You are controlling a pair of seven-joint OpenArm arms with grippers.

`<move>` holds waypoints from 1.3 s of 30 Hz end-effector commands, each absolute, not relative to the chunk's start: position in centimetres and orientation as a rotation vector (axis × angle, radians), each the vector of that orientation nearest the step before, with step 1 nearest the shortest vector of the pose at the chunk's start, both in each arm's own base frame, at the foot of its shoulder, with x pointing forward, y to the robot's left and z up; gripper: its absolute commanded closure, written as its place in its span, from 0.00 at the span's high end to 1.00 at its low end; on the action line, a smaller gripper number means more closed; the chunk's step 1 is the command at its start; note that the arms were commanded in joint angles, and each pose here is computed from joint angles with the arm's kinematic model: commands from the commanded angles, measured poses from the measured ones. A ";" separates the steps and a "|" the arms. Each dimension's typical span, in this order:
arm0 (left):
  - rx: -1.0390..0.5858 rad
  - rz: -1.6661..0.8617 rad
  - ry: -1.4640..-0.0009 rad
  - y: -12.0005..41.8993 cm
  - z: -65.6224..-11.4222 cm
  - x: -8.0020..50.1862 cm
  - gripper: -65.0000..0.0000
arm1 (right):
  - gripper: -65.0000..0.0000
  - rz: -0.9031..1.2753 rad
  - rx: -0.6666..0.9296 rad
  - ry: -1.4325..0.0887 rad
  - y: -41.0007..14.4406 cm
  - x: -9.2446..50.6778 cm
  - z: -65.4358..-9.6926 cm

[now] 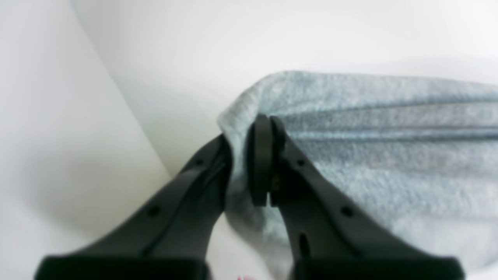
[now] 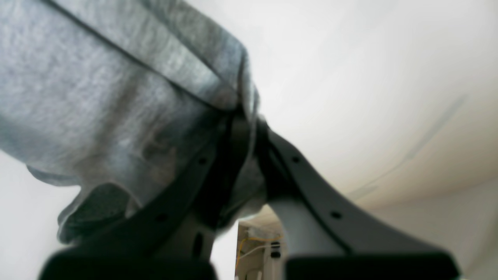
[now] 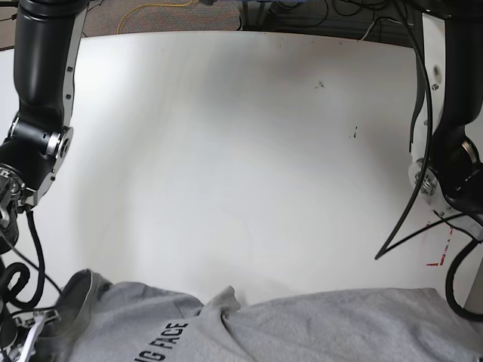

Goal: Fold the T-shirt properly
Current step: 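Lift the shirt with both grippers and swing it toward the robot, then lay the shirt on the table stretched between both grippers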

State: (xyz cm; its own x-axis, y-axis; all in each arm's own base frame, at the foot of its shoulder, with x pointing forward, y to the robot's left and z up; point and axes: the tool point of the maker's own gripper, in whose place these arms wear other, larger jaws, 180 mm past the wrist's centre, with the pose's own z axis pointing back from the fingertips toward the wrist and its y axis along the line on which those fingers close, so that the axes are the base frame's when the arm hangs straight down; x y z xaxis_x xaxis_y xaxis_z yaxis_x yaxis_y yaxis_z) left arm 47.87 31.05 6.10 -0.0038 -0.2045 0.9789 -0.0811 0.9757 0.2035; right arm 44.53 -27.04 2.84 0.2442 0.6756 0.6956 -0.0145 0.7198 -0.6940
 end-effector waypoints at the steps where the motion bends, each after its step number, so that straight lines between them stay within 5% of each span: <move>1: 0.252 -0.088 -1.580 31.4 5.5 47.3 0.00 | 0.00 0.474 -0.675 -1.245 -28.3 43.3 2.4; 21: 0.117 -0.064 -1.199 30.6 -18.3 39.4 0.00 | 0.00 0.327 -0.388 -0.835 -29.8 34.2 -21.9; 39: 0.088 -0.056 -0.951 32.6 -27.5 31.5 0.00 | 0.00 0.321 -0.253 -0.582 -28.3 24.9 -32.8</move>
